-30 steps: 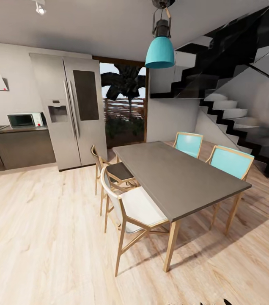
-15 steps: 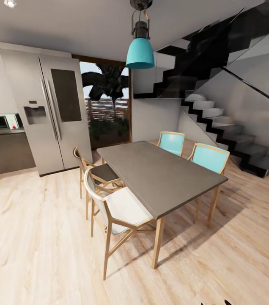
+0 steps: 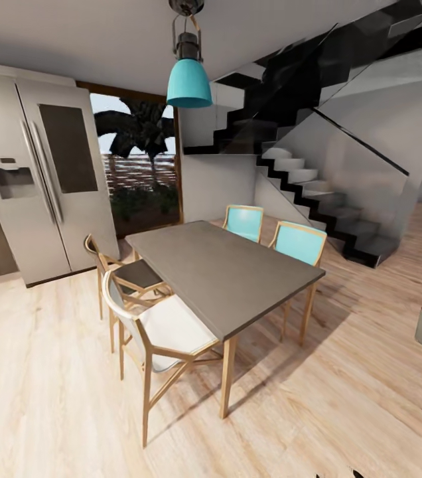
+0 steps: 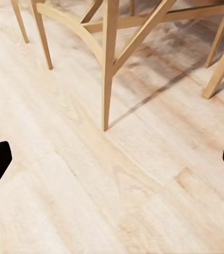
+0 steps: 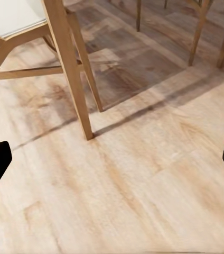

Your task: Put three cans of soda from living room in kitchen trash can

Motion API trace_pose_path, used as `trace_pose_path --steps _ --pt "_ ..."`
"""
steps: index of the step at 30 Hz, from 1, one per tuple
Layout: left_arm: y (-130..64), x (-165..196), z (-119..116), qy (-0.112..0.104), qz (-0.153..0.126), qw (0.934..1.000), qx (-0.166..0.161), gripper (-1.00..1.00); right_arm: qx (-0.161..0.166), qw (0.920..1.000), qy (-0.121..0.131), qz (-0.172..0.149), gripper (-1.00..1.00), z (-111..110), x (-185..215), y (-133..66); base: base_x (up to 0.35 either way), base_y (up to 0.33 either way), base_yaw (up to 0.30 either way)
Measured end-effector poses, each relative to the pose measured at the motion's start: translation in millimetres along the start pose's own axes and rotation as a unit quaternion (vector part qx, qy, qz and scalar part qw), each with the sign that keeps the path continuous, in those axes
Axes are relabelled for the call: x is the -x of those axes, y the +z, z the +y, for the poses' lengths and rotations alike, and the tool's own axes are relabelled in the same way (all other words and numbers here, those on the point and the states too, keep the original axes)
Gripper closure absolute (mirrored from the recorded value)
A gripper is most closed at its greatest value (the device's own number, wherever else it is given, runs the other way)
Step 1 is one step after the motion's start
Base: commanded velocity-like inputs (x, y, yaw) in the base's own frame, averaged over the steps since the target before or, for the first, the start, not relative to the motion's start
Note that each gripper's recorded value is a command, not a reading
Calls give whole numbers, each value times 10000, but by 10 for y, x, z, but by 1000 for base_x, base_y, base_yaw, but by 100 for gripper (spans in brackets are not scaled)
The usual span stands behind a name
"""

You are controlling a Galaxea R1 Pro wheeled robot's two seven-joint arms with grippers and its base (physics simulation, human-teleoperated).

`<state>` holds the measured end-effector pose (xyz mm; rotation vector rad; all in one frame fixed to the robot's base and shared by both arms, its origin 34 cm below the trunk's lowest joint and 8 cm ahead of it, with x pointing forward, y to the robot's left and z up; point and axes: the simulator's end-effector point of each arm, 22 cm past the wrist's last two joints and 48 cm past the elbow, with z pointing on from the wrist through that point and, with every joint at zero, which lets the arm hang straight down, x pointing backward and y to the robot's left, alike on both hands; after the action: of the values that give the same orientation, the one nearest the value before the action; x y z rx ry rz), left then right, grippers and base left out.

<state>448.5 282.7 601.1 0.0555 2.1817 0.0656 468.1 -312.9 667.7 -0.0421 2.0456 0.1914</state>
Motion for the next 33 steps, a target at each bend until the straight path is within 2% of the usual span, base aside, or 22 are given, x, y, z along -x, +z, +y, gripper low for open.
trace_pose_path --steps 9,33 --pt "0 0 0 1 0 10000 0 -100 7 10000 -4 -11 -100 7 4 1 0 0 -194" --pt "-1 -6 -5 9 6 10000 -6 -100 60 10000 -33 15 -100 52 -19 10 0 0 -8"
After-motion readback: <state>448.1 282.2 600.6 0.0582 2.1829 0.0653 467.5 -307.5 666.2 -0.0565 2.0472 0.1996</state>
